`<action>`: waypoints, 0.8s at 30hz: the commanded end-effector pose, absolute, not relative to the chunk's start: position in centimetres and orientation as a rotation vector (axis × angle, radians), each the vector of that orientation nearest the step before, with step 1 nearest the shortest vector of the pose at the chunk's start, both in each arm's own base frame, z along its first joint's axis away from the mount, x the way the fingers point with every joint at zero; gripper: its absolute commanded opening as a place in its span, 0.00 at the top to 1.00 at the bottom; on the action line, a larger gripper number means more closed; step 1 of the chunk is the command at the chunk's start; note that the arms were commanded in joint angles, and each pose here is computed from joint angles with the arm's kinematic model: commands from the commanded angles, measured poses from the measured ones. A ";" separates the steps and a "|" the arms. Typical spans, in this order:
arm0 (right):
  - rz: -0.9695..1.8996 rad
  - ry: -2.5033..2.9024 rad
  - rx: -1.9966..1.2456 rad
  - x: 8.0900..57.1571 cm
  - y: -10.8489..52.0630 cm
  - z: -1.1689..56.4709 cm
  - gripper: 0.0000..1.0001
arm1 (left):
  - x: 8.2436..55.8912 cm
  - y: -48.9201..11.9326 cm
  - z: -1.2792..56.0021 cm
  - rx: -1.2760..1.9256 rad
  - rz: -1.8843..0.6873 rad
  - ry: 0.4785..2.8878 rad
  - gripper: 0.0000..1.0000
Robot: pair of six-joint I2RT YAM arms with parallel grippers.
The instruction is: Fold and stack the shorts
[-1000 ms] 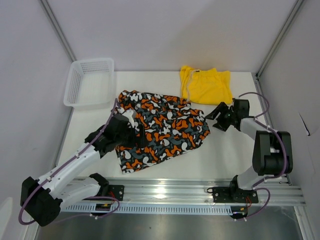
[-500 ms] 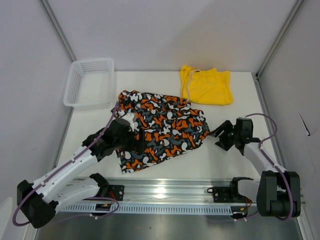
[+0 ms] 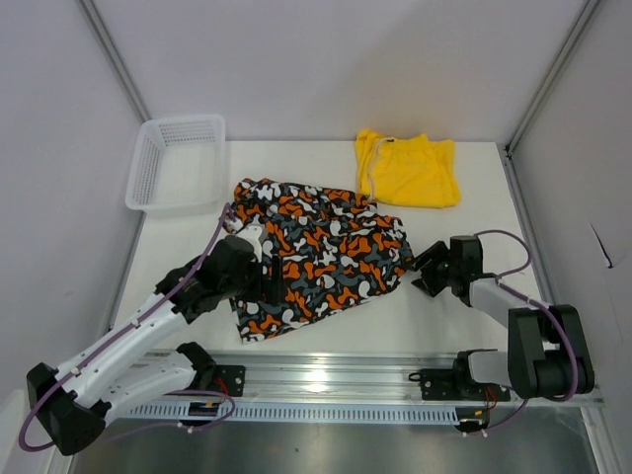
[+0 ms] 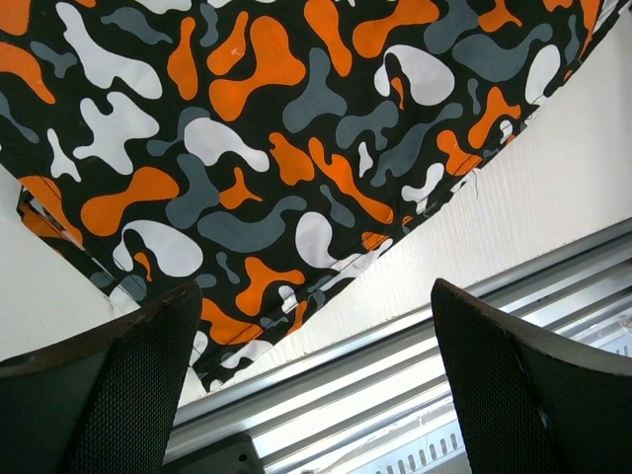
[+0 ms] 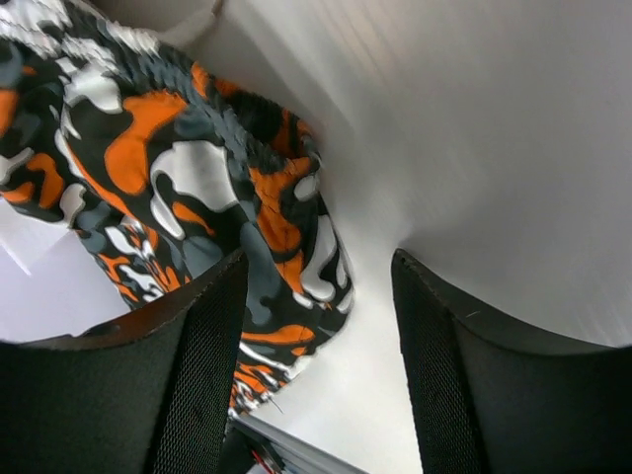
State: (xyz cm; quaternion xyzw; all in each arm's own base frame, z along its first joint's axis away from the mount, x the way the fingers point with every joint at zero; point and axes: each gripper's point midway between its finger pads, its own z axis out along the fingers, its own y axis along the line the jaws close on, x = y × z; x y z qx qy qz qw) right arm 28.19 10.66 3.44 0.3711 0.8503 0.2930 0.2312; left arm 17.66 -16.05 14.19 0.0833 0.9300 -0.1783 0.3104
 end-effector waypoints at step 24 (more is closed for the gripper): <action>0.499 2.271 1.043 36.3 0.3 4.6 1.00 | 14.3 -24.2 11.9 0.657 -0.515 2.398 0.01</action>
